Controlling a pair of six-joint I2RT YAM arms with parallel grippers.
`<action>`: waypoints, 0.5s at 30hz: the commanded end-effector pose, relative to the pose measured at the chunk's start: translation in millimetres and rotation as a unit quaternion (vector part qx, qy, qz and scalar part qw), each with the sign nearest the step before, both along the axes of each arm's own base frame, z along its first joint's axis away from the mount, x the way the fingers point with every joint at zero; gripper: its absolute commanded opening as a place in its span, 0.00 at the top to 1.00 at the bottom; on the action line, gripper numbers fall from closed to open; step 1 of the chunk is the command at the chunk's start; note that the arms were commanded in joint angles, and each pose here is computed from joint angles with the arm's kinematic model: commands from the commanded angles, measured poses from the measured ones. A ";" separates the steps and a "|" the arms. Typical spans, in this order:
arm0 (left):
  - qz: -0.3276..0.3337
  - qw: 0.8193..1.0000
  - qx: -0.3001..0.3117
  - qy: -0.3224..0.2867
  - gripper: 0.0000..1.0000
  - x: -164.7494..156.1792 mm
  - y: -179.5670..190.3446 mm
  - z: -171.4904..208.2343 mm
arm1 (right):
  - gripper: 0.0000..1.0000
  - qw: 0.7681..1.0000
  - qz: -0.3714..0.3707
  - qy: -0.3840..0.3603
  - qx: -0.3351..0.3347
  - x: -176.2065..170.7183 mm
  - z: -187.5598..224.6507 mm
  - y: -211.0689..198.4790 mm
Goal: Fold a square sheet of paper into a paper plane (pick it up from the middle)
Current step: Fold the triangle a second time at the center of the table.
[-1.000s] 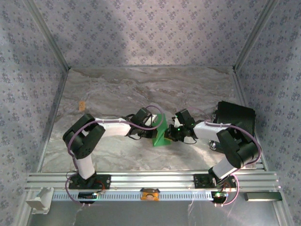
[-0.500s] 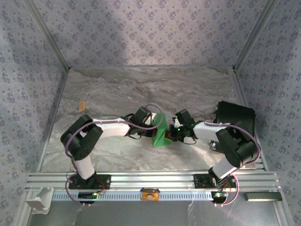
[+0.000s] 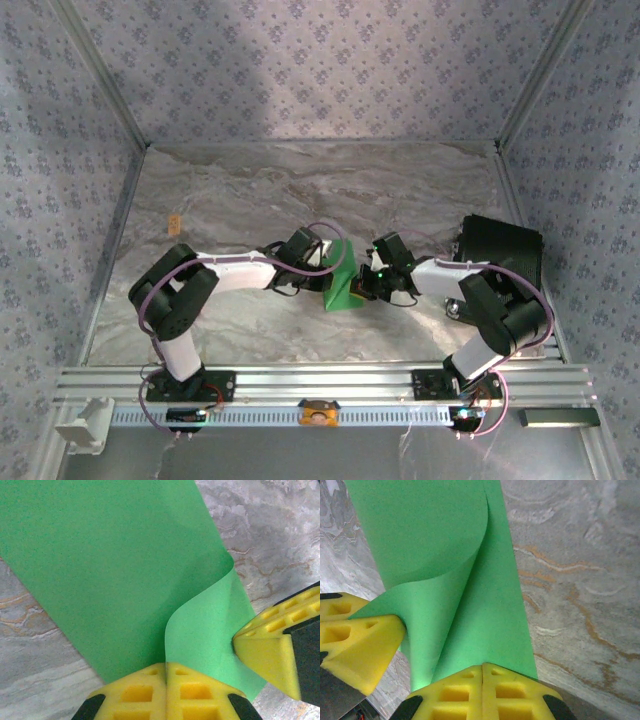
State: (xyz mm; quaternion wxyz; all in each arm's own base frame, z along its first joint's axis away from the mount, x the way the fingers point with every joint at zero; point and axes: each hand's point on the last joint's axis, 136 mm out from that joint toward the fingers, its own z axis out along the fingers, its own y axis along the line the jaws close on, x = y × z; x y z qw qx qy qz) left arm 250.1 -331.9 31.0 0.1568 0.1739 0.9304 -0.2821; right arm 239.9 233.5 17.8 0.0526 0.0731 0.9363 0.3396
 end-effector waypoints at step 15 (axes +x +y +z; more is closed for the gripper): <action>0.004 1.000 0.015 0.002 0.96 -0.1 5.9 -10.1 | 0.94 0.999 -0.007 0.031 -0.038 -12.1 -20.2 -15.3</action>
